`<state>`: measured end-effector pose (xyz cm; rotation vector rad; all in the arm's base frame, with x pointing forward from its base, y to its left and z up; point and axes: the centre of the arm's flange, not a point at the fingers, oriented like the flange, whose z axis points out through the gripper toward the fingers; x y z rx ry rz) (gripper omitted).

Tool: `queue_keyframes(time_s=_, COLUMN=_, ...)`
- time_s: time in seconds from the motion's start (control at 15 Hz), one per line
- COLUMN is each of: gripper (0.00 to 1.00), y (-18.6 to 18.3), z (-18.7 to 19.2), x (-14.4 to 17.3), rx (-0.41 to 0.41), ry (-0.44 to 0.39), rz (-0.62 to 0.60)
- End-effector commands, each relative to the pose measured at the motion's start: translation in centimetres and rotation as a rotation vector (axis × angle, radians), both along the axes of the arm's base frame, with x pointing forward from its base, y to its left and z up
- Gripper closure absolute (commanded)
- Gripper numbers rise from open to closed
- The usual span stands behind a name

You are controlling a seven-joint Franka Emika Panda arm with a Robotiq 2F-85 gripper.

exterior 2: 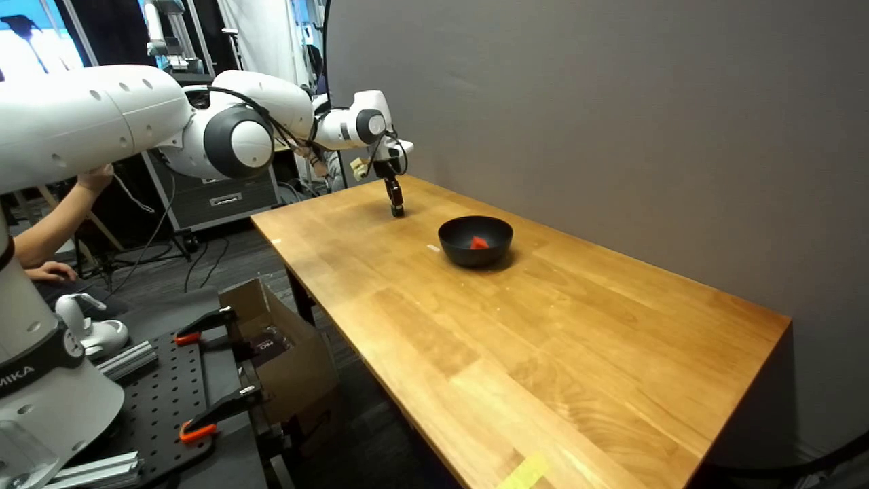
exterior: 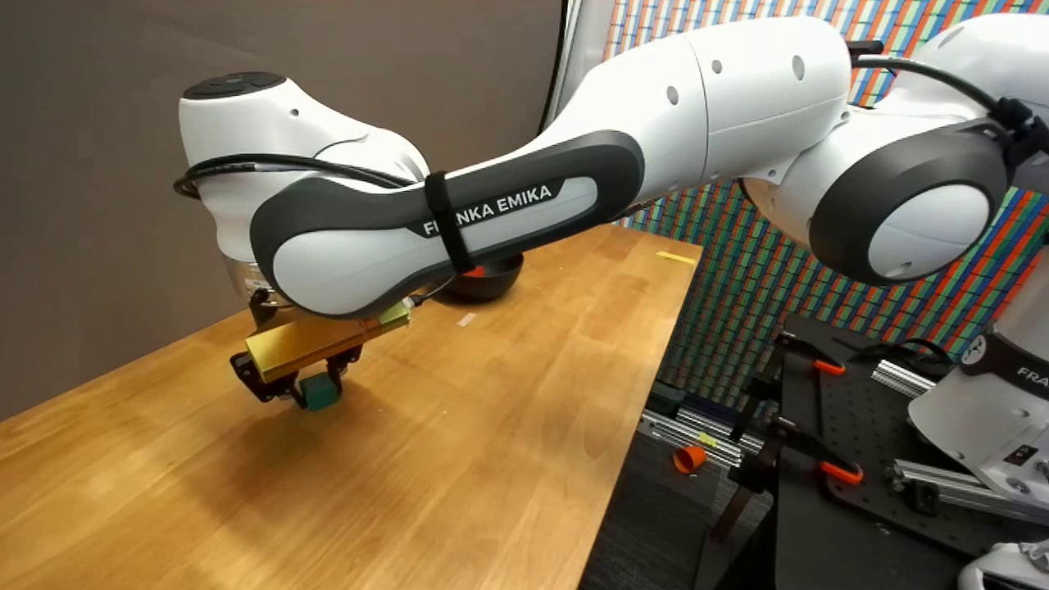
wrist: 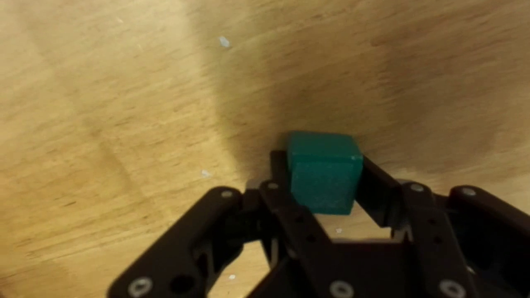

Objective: Pick up the orange and green blocks and put them in the bowl

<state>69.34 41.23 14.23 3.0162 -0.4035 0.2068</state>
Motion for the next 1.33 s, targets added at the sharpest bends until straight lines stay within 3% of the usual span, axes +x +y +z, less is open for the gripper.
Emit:
queue_keyframes(time_s=0.0, gripper=0.84, y=1.2, z=0.4, x=4.0, rx=-0.066, ry=-0.051, rz=-0.020)
queue_keyframes(time_s=0.53, gripper=0.85, y=-12.8, z=8.7, x=4.1, rx=-0.389, ry=-0.126, rz=-0.238)
queue_keyframes(time_s=0.73, gripper=0.85, y=-17.8, z=11.7, x=4.4, rx=-0.426, ry=-0.097, rz=-0.344)
queue_keyframes(time_s=1.07, gripper=0.85, y=-24.2, z=12.9, x=4.2, rx=-0.423, ry=0.027, rz=-0.467)
queue_keyframes(time_s=1.13, gripper=0.71, y=-25.2, z=12.5, x=4.2, rx=-0.413, ry=0.063, rz=-0.480)
queue_keyframes(time_s=1.2, gripper=0.37, y=-26.0, z=12.2, x=4.1, rx=-0.405, ry=0.090, rz=-0.492)
queue_keyframes(time_s=1.27, gripper=0.36, y=-26.6, z=11.9, x=4.0, rx=-0.395, ry=0.107, rz=-0.501)
